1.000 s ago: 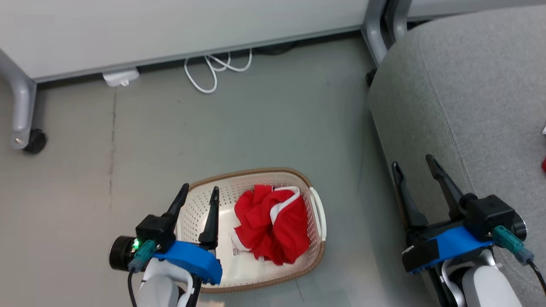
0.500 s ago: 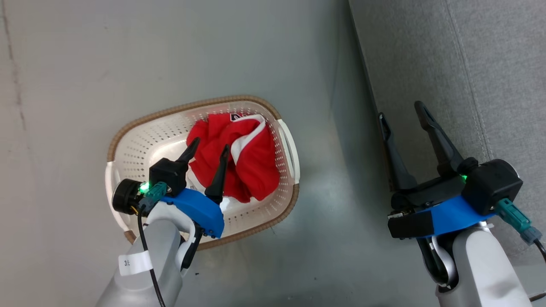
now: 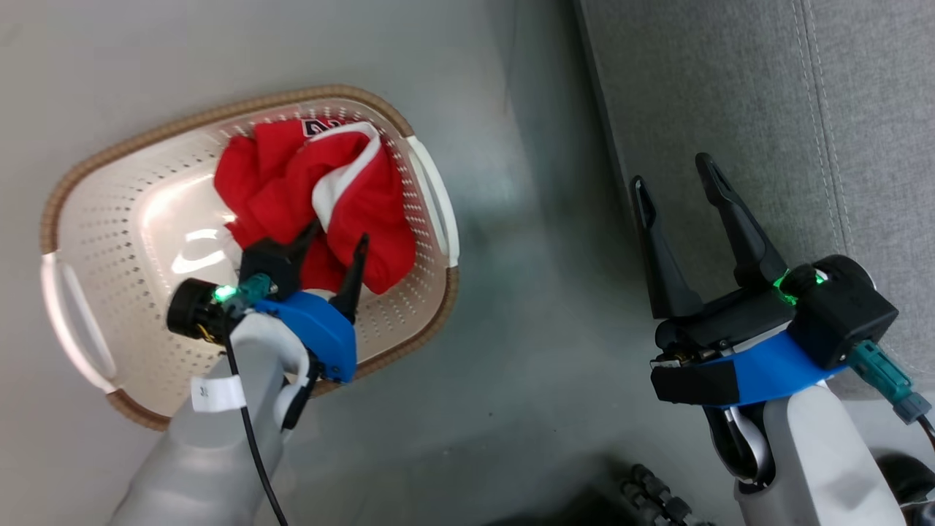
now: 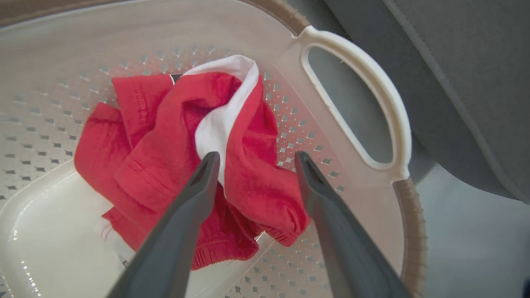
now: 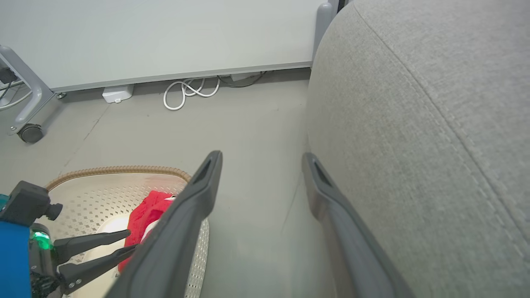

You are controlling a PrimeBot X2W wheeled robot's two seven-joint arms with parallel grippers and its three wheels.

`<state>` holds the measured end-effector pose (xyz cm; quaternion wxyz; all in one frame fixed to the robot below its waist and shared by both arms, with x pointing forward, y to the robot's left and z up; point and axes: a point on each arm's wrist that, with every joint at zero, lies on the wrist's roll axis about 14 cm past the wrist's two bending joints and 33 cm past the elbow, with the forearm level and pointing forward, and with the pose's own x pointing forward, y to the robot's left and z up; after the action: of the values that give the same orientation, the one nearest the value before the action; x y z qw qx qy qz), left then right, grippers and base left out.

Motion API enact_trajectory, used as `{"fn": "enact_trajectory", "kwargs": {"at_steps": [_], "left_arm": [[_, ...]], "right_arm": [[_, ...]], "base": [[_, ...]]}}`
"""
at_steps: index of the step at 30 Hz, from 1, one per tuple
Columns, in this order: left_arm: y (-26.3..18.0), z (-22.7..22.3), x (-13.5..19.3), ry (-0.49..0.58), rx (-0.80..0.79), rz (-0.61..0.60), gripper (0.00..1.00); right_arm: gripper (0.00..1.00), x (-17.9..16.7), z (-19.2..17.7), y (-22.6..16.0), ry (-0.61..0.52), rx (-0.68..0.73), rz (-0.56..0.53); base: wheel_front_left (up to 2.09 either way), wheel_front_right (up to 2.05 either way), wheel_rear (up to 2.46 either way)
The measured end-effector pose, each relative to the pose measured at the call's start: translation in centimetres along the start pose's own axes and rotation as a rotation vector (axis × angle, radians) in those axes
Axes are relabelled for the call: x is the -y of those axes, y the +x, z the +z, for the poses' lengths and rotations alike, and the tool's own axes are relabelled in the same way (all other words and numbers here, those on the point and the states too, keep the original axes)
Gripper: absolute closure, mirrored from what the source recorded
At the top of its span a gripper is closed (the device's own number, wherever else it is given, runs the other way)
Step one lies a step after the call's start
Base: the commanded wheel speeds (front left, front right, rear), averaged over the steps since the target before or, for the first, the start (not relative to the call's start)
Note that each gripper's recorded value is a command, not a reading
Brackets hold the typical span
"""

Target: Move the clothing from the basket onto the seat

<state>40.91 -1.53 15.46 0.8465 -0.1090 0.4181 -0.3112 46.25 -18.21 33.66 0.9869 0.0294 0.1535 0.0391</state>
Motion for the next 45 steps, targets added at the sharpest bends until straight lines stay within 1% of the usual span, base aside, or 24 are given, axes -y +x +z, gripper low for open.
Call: {"fn": "enact_trajectory", "kwargs": {"at_steps": [8, 11, 19, 21, 22, 23, 24, 37, 45], "left_arm": [[2.4, -1.9, -2.0, -0.03, -0.065, 0.027, 0.0], [2.7, -3.0, -1.9, -0.061, -0.095, 0.031, 0.0], [3.3, -4.5, -1.7, -0.1, -0.14, 0.04, 0.0], [3.5, -4.4, -1.6, -0.104, -0.139, 0.037, 0.22], [3.5, -4.4, -1.5, -0.105, -0.139, 0.036, 0.51], [3.5, -4.4, -1.4, -0.104, -0.141, 0.033, 0.69], [3.6, -4.4, -1.3, -0.104, -0.142, 0.03, 1.0], [3.3, -3.6, -1.1, -0.091, -0.133, 0.014, 1.0], [1.8, -2.1, -0.8, -0.074, -0.109, 0.021, 1.0]], "right_arm": [[0.0, 0.8, -1.6, 0.0, 0.004, -0.026, -0.02], [0.0, 1.0, -2.0, -0.1, 0.009, -0.035, -0.027], [0.0, 1.3, -2.7, -0.1, 0.014, -0.046, -0.034], [0.0, 1.3, -2.7, -0.1, 0.018, -0.047, -0.037], [0.0, 1.4, -2.7, -0.1, 0.019, -0.046, -0.037], [0.0, 1.4, -2.7, -0.1, 0.018, -0.045, -0.038], [0.0, 1.4, -2.7, -0.1, 0.019, -0.045, -0.039], [0.0, 1.2, -2.3, 0.1, 0.019, -0.03, -0.029], [0.0, 0.7, -0.1, -0.3, 0.026, 0.018, -0.019]], "base": [[0.0, 0.0, 0.0], [0.0, 0.0, 0.0], [0.0, 0.0, 0.0], [0.0, 0.0, 0.0], [0.0, 0.0, 0.0], [0.0, 0.0, 0.0], [0.0, 0.0, 0.0], [0.0, 0.0, 0.0], [0.0, 0.0, 0.0]]}}
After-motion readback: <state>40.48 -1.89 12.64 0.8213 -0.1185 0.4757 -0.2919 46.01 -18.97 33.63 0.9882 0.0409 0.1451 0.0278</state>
